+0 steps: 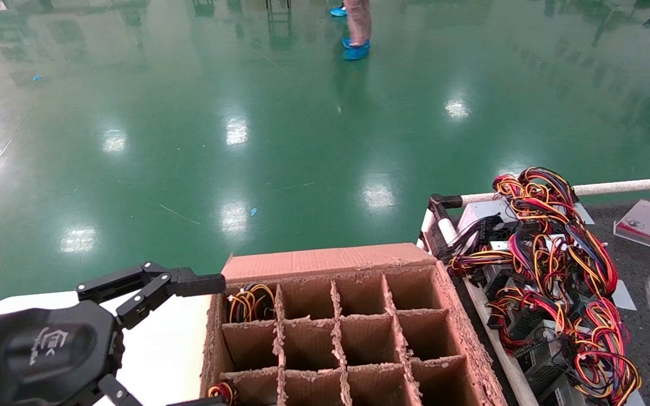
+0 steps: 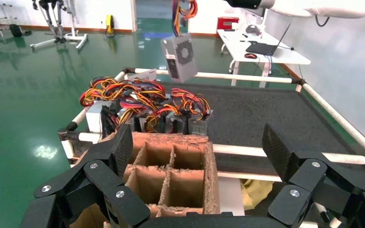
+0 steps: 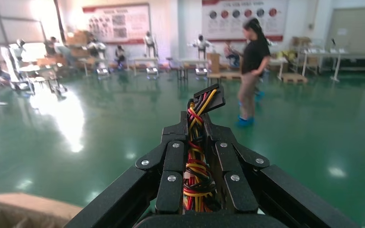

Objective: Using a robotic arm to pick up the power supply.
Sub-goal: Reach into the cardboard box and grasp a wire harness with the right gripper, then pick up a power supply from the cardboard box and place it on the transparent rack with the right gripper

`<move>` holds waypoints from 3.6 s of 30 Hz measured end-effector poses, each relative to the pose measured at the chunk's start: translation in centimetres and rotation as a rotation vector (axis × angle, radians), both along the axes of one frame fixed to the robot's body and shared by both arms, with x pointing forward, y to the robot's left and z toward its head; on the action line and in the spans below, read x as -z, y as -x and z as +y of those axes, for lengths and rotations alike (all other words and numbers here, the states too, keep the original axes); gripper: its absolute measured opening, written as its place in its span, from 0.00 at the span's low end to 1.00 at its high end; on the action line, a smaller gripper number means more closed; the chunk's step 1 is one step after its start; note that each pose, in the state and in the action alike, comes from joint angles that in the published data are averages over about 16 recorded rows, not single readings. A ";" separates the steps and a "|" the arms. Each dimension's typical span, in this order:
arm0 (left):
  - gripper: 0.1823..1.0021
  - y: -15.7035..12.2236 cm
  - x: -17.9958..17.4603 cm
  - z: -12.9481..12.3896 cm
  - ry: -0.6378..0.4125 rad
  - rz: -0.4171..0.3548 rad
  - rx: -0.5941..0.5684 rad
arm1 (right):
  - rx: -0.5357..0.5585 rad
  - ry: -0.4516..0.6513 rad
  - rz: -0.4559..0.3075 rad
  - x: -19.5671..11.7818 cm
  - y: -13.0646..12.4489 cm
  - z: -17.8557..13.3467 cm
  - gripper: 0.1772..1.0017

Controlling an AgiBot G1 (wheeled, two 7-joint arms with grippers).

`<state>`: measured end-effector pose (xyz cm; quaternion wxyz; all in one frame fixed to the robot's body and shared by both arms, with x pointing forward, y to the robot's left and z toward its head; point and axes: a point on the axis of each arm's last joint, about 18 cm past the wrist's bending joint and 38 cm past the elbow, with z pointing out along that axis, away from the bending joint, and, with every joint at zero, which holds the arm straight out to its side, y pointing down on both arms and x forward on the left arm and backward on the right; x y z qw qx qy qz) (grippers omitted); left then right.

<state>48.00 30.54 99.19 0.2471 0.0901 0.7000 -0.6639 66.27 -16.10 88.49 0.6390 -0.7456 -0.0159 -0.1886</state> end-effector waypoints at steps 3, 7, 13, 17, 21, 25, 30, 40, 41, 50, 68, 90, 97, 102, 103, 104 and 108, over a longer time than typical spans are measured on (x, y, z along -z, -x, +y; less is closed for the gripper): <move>1.00 0.0 0.0 0.0 0.000 0.000 0.000 | 0.003 -0.070 -0.008 -1.2 0.3 -1.4 0.07; 1.00 0.0 0.0 0.0 0.000 0.000 0.000 | 0.017 -0.182 -0.034 -3.4 0.9 -3.9 0.07; 1.00 0.0 0.0 0.0 0.000 0.000 0.000 | 0.057 -0.377 -0.106 -7.7 2.3 -9.3 0.07; 1.00 0.0 0.0 0.0 0.000 0.000 0.000 | 0.088 -0.497 -0.169 -10.7 4.1 -13.9 0.07; 1.00 0.0 0.0 0.0 0.000 0.000 0.000 | 0.130 -0.586 -0.240 -13.4 6.5 -18.8 0.07; 1.00 0.0 0.0 0.0 0.000 0.000 0.000 | 0.197 -0.638 -0.310 -15.5 9.2 -23.9 0.07; 1.00 0.0 0.0 0.0 0.000 0.000 0.000 | 0.320 -0.654 -0.382 -17.1 12.4 -30.0 0.07; 1.00 0.0 0.0 0.0 0.000 0.000 0.000 | 0.571 -0.627 -0.413 -16.0 17.2 -38.8 0.07; 1.00 0.0 0.0 0.0 0.000 0.000 0.000 | 0.590 -0.623 -0.409 -15.7 17.5 -39.4 0.07; 1.00 0.0 0.0 0.0 0.000 0.000 0.000 | 0.694 -0.607 -0.380 -13.1 20.1 -42.5 0.07; 1.00 0.0 0.0 0.0 0.000 0.000 0.000 | 0.846 -0.588 -0.326 -9.6 23.8 -46.4 0.07; 1.00 0.0 0.0 0.0 0.000 0.000 0.000 | 0.848 -0.569 -0.164 -3.5 18.8 -43.9 0.07; 1.00 0.0 0.0 0.0 0.000 0.000 0.000 | 0.844 -0.558 -0.092 -1.4 16.2 -42.4 0.07; 1.00 0.0 0.0 0.0 0.000 0.000 0.000 | 0.850 -0.546 -0.045 0.2 15.1 -41.7 0.07; 1.00 0.0 0.0 0.0 0.000 0.000 0.000 | 0.852 -0.544 -0.037 0.4 14.9 -41.6 0.07; 1.00 0.0 0.0 0.0 0.000 0.000 0.000 | 0.854 -0.542 -0.030 0.7 14.8 -41.5 0.07; 1.00 0.0 0.0 0.0 0.000 0.000 0.000 | 0.862 -0.535 -0.008 1.6 14.5 -41.3 0.07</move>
